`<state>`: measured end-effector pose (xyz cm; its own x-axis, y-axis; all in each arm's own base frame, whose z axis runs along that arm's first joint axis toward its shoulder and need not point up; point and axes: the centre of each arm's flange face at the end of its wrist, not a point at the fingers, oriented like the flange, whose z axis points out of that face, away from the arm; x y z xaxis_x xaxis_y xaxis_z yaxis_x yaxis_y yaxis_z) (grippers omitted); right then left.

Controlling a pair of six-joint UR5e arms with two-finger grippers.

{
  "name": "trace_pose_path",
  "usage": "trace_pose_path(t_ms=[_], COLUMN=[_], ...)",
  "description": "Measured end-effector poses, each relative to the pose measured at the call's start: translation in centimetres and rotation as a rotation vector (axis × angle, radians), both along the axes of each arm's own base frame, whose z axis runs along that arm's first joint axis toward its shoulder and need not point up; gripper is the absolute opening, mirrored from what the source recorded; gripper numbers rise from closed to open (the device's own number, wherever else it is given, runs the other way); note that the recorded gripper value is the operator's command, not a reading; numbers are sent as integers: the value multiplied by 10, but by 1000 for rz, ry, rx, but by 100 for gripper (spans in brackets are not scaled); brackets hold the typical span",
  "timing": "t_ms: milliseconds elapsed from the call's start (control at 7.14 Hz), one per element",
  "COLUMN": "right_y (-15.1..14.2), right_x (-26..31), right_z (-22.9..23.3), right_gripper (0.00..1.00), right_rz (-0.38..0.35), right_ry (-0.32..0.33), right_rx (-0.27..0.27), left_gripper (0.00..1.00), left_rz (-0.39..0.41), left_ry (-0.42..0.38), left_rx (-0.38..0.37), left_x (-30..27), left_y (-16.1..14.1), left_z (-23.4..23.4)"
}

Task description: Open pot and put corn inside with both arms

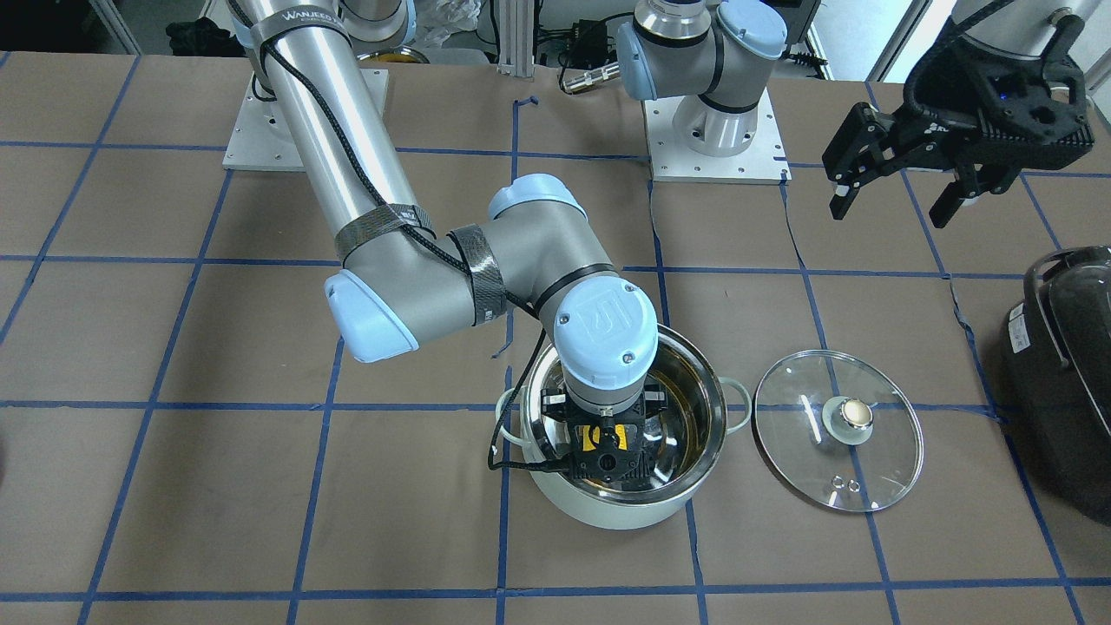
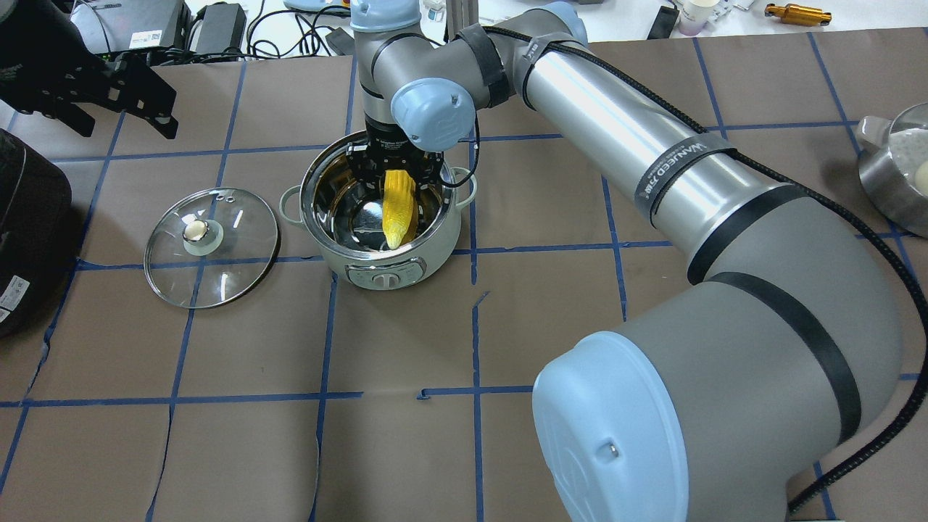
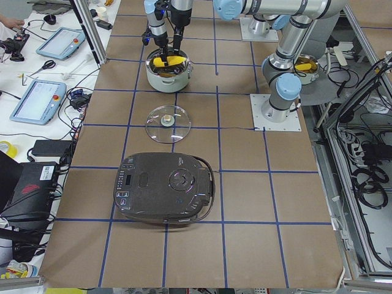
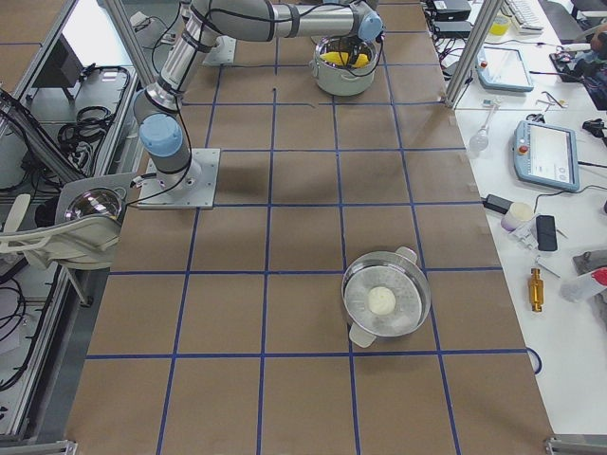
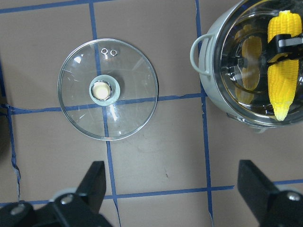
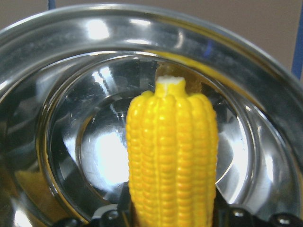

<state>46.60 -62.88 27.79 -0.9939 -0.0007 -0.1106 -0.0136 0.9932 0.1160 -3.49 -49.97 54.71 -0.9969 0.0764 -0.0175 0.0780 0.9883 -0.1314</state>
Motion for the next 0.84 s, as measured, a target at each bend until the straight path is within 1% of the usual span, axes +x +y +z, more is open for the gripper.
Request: trace_pose_path(t_ms=[140, 280, 420, 700, 840], right_y=[0, 1, 3, 3, 5], right_x=[-2, -9, -28, -105, -161], right_z=[13, 37, 73, 147, 176], right_gripper=[100, 100, 100, 100, 100], right_rz=[-1, -9, -29, -69, -90], right_ry=[-5, -15, -26, -31, -28], right_rx=[-18, -44, -71, -99, -109], left_gripper=[100, 100, 100, 100, 100], left_rz=[0, 0, 0, -1, -1], left_ry=[0, 1, 1, 2, 2], left_rx=[2, 3, 4, 2, 3], left_x=[0, 0, 0, -1, -1], left_y=[0, 0, 0, -1, -1], left_z=[0, 0, 0, 0, 0])
